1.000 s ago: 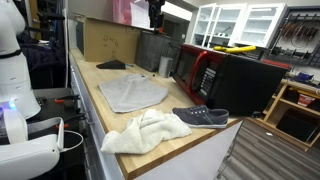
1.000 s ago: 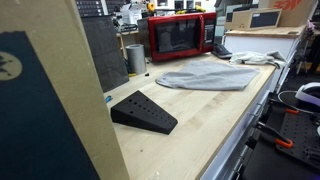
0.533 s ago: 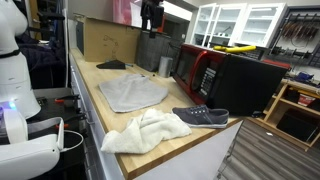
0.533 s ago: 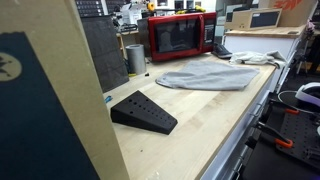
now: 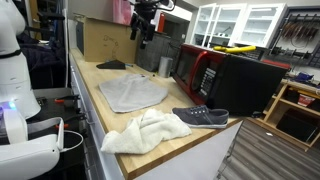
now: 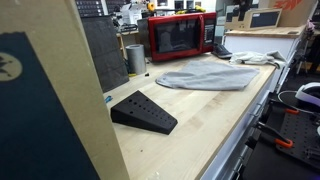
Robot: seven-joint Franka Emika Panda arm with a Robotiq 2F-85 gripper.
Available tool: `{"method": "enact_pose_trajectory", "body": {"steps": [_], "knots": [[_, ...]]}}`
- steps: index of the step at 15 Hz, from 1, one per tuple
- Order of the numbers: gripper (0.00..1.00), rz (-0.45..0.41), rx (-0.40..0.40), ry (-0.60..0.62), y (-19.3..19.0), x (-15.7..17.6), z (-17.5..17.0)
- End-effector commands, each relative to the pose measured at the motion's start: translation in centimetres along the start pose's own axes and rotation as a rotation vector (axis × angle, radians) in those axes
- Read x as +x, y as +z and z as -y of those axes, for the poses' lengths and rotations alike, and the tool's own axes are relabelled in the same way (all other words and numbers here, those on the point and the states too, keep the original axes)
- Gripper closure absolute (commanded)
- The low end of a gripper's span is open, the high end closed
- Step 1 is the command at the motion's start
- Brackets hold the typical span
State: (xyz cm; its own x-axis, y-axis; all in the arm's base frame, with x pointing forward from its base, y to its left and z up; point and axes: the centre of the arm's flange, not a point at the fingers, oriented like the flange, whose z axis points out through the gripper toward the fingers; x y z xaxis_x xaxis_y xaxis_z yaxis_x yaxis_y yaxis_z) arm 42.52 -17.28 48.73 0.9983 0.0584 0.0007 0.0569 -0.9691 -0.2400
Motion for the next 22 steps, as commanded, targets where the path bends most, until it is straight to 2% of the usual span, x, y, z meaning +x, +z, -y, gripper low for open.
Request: {"method": "enact_pose_trajectory", "body": {"steps": [1, 4, 8, 11, 15, 19, 22], "knots": [[0.00, 0.042, -0.035, -0.079, 3.6, 2.4, 2.6], [0.00, 0.055, -0.057, -0.102, 5.5, 4.2, 3.6], [0.00, 0.050, -0.090, -0.064, 7.2, 4.2, 0.3], [0.00, 0.052, -0.118, 0.009, 7.6, 2.1, -4.5], [0.00, 0.084, -0.093, 0.115, 9.9, -1.9, -10.3], [0.00, 0.111, -0.062, 0.163, 13.5, -5.3, -13.6], [0.00, 0.114, -0.049, 0.199, 15.8, -6.4, -15.0]]}}
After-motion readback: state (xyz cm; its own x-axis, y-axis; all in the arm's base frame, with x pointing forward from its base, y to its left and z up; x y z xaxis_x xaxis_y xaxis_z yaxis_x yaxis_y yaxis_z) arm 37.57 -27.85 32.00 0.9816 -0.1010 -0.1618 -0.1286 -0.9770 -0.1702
